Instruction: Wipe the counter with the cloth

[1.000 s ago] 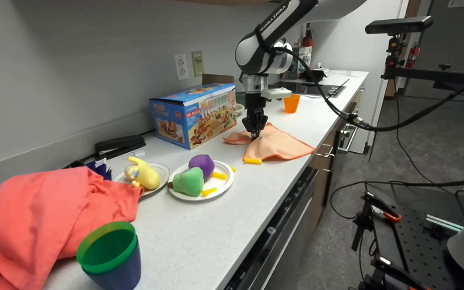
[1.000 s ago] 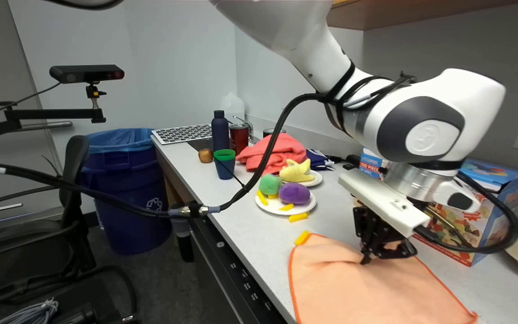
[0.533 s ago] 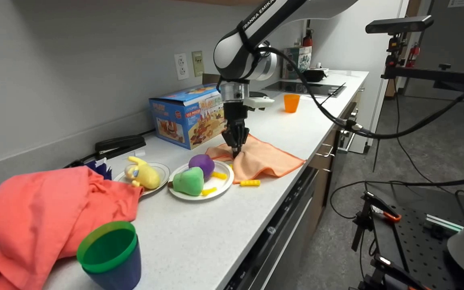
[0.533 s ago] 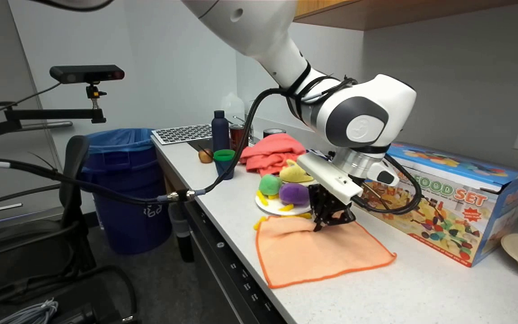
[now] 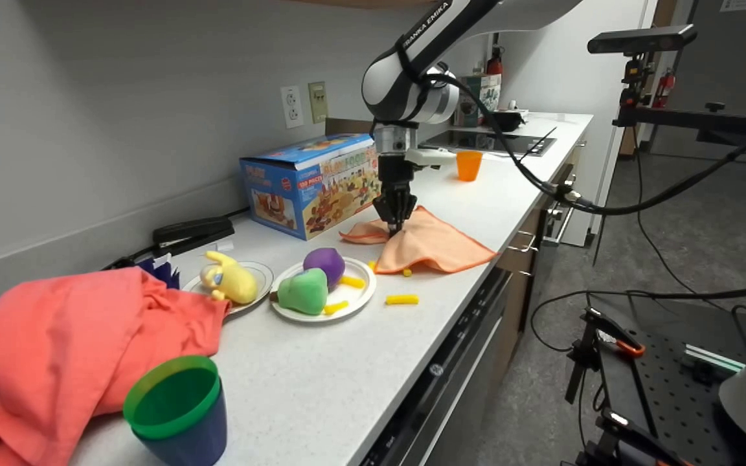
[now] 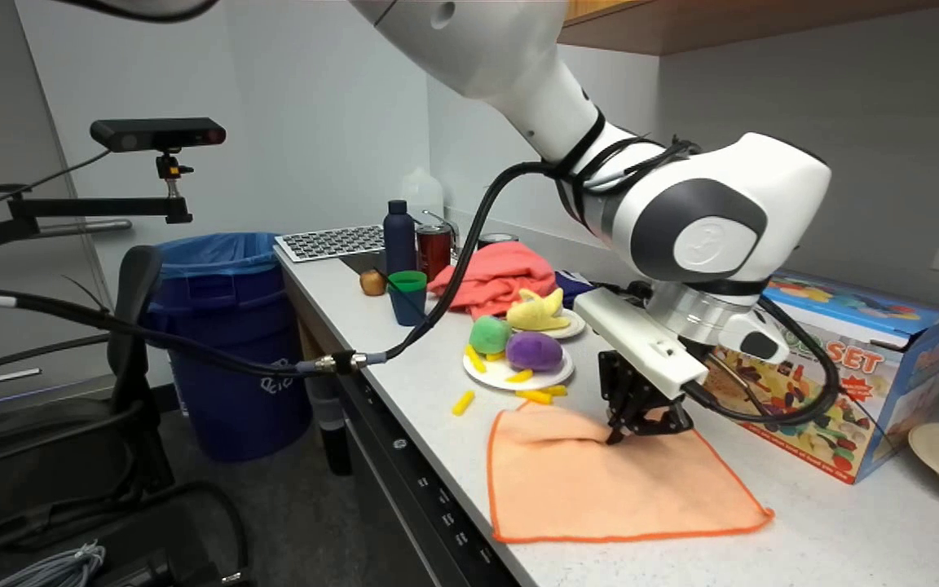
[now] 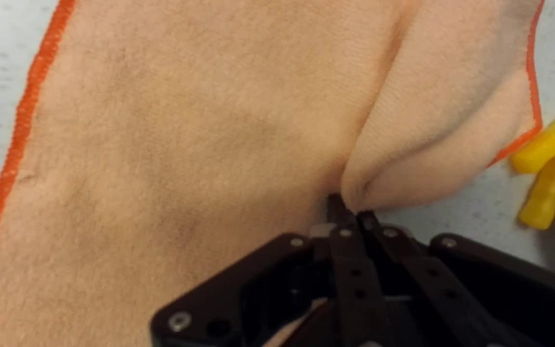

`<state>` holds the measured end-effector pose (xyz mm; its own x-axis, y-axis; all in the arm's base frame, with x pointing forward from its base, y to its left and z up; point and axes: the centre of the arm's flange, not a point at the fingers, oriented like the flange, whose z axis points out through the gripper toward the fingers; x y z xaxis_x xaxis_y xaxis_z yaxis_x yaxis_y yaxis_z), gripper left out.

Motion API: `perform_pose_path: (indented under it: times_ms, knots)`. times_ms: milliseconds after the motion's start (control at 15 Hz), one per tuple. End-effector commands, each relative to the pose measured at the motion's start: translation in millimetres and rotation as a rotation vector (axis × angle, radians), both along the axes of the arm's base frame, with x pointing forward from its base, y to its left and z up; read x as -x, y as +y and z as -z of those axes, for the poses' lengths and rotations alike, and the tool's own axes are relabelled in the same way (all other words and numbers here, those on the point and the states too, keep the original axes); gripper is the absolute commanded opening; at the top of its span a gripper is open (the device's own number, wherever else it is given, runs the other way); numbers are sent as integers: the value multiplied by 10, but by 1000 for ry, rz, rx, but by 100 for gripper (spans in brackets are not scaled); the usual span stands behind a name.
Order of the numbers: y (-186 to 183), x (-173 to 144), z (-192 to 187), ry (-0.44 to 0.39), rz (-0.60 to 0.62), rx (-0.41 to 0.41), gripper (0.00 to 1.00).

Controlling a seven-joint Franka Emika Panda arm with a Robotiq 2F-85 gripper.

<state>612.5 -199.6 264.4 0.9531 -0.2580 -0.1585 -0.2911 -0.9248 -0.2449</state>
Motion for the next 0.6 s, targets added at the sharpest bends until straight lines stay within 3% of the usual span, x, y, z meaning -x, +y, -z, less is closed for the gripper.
perform_pose_path:
  times_ms: [0, 533]
  knots:
    - [-666, 166, 161, -3, 135, 37, 1]
    - [-1903, 670, 98, -40, 466, 98, 1]
